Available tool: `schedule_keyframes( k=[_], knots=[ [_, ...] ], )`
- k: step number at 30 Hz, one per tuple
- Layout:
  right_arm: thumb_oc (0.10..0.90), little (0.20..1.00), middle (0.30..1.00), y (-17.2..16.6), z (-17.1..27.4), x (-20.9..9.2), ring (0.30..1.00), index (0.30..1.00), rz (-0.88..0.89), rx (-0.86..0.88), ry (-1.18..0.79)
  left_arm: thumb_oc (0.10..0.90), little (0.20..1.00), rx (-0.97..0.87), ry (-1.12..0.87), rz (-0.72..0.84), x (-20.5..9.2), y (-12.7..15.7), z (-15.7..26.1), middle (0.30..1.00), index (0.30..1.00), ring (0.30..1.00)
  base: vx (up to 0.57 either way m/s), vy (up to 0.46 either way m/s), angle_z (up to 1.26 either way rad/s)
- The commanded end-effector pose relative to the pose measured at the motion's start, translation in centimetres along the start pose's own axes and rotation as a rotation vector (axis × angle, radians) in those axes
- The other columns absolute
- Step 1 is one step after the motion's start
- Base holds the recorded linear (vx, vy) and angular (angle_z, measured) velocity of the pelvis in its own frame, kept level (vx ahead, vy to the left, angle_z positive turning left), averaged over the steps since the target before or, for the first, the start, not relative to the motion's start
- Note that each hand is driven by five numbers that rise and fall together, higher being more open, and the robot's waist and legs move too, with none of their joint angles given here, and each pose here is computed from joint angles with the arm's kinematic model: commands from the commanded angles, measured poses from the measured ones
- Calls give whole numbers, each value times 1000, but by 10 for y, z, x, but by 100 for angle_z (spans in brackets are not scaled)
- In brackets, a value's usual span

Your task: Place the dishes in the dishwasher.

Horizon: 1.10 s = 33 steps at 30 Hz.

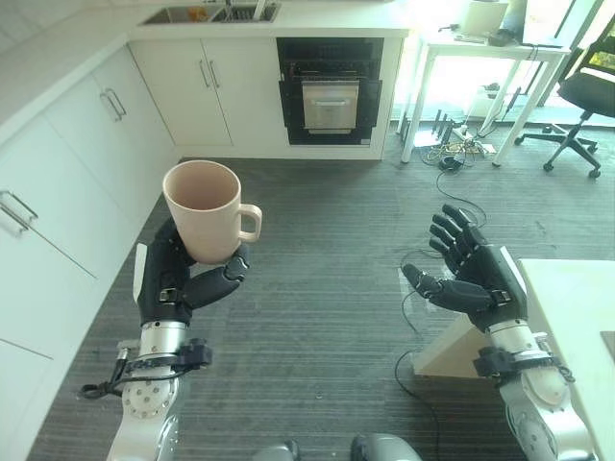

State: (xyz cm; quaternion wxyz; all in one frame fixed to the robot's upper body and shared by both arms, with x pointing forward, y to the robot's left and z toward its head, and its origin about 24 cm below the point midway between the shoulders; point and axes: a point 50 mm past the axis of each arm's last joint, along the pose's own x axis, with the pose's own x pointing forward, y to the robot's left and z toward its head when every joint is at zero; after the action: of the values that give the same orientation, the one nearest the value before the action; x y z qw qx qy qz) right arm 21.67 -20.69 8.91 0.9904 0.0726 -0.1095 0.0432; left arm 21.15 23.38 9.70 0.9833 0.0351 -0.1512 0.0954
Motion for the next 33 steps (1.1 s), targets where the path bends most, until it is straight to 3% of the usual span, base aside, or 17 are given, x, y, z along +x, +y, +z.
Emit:
schedule_keyframes(
  k=[1,8,14,20,33],
  knots=[
    [800,900,900,7,55,16,900,900,100,-73,-299,400,300,-26,-308,-4,19,1,52,300,300,300,357,216,6],
    [800,900,900,6,58,15,900,900,163,-71,-298,400,300,-10,-301,13,16,5,49,300,300,300,361,243,-22],
    [800,900,900,16,59,20,900,900,77,-29,-330,400,300,6,-311,-115,28,-6,55,300,300,300,370,210,-3],
    [800,900,900,27,51,20,900,900,93,-31,-306,400,300,21,-309,-134,32,-9,56,300,300,300,243,166,29],
    [800,900,900,24,56,20,900,900,166,-2,-311,400,300,67,-289,-59,23,1,55,300,300,300,407,-290,-13]
  ],
)
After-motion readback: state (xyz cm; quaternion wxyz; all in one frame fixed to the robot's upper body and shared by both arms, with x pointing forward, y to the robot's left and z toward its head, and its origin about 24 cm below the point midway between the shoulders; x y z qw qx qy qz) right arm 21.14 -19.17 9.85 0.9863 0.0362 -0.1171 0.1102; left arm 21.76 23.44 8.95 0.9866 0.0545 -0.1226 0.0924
